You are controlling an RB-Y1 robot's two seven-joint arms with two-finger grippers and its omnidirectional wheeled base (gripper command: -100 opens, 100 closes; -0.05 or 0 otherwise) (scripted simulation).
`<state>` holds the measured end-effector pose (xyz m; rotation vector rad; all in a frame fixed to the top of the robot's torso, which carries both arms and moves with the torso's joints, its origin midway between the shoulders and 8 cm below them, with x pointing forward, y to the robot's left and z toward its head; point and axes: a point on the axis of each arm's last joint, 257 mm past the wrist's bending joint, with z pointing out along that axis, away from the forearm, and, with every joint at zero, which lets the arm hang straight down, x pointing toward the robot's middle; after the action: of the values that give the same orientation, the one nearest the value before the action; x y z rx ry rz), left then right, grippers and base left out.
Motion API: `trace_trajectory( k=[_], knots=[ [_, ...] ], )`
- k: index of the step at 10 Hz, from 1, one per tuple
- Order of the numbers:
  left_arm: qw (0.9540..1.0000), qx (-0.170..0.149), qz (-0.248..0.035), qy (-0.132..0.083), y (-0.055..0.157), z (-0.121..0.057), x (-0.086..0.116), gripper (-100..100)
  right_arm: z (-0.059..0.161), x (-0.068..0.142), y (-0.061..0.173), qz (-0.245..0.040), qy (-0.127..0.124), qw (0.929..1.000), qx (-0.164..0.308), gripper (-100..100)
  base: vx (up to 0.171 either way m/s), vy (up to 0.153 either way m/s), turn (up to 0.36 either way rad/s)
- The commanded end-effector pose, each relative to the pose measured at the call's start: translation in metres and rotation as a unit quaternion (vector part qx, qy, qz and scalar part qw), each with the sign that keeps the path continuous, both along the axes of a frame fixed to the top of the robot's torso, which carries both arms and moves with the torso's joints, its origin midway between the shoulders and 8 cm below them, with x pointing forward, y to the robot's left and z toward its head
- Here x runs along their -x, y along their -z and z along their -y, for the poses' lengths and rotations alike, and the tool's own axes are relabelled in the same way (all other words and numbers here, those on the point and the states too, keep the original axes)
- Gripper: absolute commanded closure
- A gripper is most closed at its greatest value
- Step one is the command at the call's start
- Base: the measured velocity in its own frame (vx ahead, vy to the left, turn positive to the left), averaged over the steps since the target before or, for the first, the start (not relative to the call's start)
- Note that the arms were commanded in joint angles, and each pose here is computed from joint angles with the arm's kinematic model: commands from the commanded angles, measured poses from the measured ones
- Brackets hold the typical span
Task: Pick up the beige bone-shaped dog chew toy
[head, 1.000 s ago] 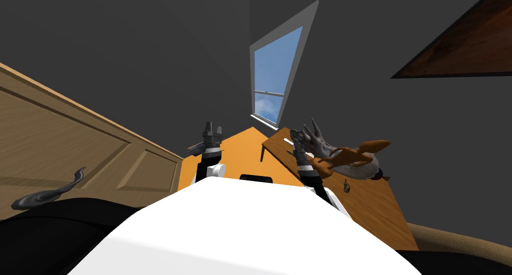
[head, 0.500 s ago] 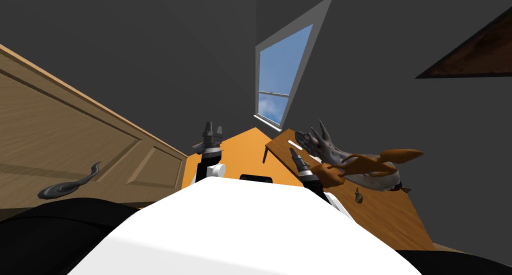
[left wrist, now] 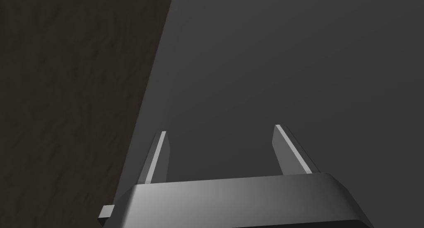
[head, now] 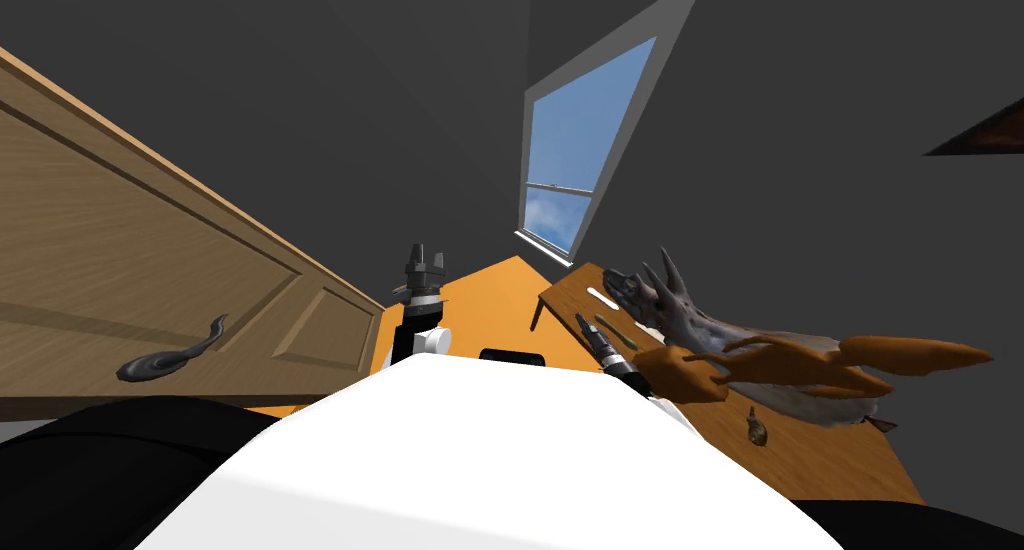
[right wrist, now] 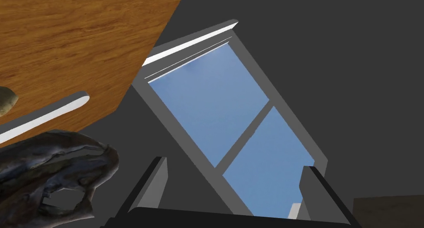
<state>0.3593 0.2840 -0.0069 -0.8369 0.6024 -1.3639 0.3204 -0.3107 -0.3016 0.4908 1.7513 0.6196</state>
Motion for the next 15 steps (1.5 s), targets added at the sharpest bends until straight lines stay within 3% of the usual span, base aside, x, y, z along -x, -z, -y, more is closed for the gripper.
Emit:
trace_trajectory(
  k=[1, 2, 3, 4, 5, 6, 7, 8, 10, 11, 13, 14, 15],
  knots=[
    [1.0, 0.0, 0.0, 0.0, 0.0, 0.0, 0.0, 0, 0.012, 0.009, 0.021, -0.023, -0.001, 0.9995, 0.022, -100, 0.044, 0.032, 0.063],
    [1.0, 0.0, 0.0, 0.0, 0.0, 0.0, 0.0, 0, 0.014, 0.01, 0.025, -0.027, 0.001, 0.9994, 0.023, -100, 0.016, 0.008, -0.012],
    [1.0, 0.0, 0.0, 0.0, 0.0, 0.0, 0.0, 0, 0.024, 0.023, 0.046, -0.055, -0.009, 0.9964, 0.063, -100, 0.041, 0.026, 0.139],
    [1.0, 0.0, 0.0, 0.0, 0.0, 0.0, 0.0, 0, 0.027, 0.026, 0.051, -0.061, -0.007, 0.996, 0.064, -100, 0.051, 0.02, 0.079],
    [1.0, 0.0, 0.0, 0.0, 0.0, 0.0, 0.0, 0, 0.038, 0.04, 0.071, -0.089, -0.018, 0.9904, 0.104, -100, 0.059, 0.025, 0.134],
    [1.0, 0.0, 0.0, 0.0, 0.0, 0.0, 0.0, 0, 0.044, 0.046, 0.081, -0.102, -0.013, 0.989, 0.107, -100, 0.066, 0.024, 0.066],
    [1.0, 0.0, 0.0, 0.0, 0.0, 0.0, 0.0, 0, 0.059, 0.064, 0.103, -0.134, -0.023, 0.9796, 0.148, -100, 0.079, 0.021, 0.142],
    [1.0, 0.0, 0.0, 0.0, 0.0, 0.0, 0.0, 0, 0.062, 0.067, 0.106, -0.138, -0.021, 0.9789, 0.149, -100, 0.061, 0.014, 0.065],
    [1.0, 0.0, 0.0, 0.0, 0.0, 0.0, 0.0, 0, 0.096, 0.105, 0.143, -0.199, -0.043, 0.9524, 0.227, -100, 0.097, 0.026, 0.164],
    [1.0, 0.0, 0.0, 0.0, 0.0, 0.0, 0.0, 0, 0.101, 0.112, 0.149, -0.208, -0.042, 0.9493, 0.232, -100, 0.093, 0.019, 0.063],
    [1.0, 0.0, 0.0, 0.0, 0.0, 0.0, 0.0, 0, 0.142, 0.155, 0.177, -0.267, -0.062, 0.9119, 0.305, -100, 0.097, 0.014, 0.182],
    [1.0, 0.0, 0.0, 0.0, 0.0, 0.0, 0.0, 0, 0.145, 0.158, 0.179, -0.272, -0.064, 0.9087, 0.31, -100, 0.082, 0.006, 0.047],
    [1.0, 0.0, 0.0, 0.0, 0.0, 0.0, 0.0, 0, 0.168, 0.181, 0.19, -0.3, -0.076, 0.8852, 0.347, -100, 0.074, 0.006, 0.093]
  ],
)
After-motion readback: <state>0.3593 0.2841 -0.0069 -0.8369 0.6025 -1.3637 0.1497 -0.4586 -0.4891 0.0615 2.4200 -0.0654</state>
